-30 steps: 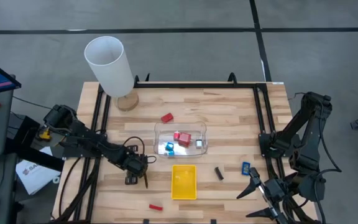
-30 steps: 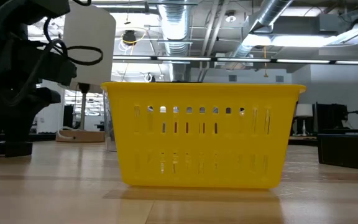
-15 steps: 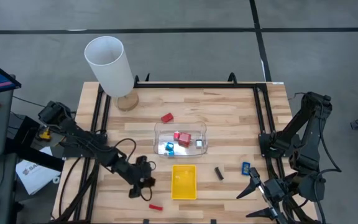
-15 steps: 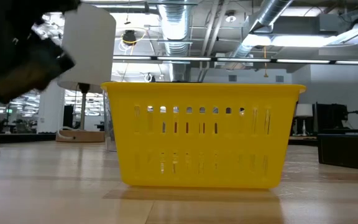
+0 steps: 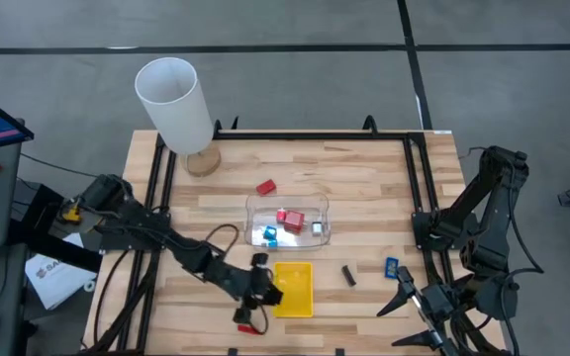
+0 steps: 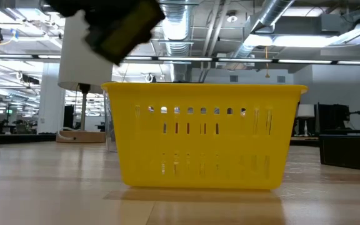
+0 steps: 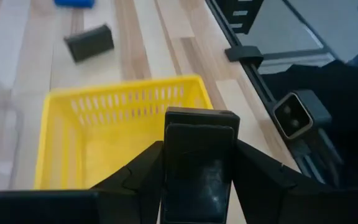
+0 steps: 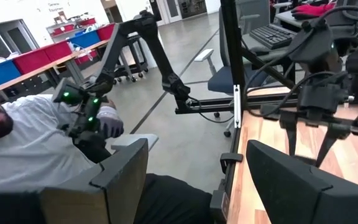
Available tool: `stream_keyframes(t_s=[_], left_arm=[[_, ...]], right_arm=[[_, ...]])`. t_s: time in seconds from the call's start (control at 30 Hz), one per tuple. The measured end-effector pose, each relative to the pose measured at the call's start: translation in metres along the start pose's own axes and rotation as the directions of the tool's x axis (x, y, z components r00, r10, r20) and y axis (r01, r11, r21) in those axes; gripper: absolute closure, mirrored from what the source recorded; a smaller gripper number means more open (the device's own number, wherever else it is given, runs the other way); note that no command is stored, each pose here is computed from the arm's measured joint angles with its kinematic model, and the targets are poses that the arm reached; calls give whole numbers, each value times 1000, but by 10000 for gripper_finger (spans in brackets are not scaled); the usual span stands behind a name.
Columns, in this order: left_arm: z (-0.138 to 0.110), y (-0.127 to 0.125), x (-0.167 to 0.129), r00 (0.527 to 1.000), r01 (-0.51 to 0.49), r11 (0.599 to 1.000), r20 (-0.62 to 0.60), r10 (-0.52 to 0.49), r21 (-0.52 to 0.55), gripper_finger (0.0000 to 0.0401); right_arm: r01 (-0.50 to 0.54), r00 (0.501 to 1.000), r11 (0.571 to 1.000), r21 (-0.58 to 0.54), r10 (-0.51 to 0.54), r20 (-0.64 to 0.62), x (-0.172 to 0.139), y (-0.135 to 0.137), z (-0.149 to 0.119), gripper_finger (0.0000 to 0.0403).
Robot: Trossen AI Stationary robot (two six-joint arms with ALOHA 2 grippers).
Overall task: Pick & Place Office items
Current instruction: Put the left black digital clock into the yellow bin
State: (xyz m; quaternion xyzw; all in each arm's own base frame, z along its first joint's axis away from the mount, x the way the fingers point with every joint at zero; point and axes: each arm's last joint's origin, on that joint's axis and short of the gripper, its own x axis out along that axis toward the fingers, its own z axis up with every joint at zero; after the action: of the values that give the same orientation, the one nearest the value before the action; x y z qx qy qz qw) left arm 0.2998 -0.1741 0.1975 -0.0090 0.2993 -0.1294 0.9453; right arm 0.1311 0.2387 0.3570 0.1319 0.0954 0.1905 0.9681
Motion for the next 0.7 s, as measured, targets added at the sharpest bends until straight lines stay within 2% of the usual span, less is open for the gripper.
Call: stream_keyframes(t_s=[0.1, 0.27, 0.37, 0.7], left_arm=[[13, -1, 15, 1000, -2, 1000, -4, 2, 30, 245], [22, 3, 42, 995, -35, 997, -90, 42, 74, 245], [32, 6, 56, 996, -49, 995, -75, 56, 91, 245], [26, 30, 75, 971, -136, 985, -181, 154, 108, 245]], right_arm=[[-6, 1000, 1000, 2, 6, -1, 0, 0, 0, 138], [-13, 1000, 1000, -5, 13, -11, 0, 0, -1, 138], [-11, 1000, 1000, -14, 11, -14, 0, 0, -1, 138], [-5, 1000, 1000, -4, 5, -28, 0, -1, -3, 138]])
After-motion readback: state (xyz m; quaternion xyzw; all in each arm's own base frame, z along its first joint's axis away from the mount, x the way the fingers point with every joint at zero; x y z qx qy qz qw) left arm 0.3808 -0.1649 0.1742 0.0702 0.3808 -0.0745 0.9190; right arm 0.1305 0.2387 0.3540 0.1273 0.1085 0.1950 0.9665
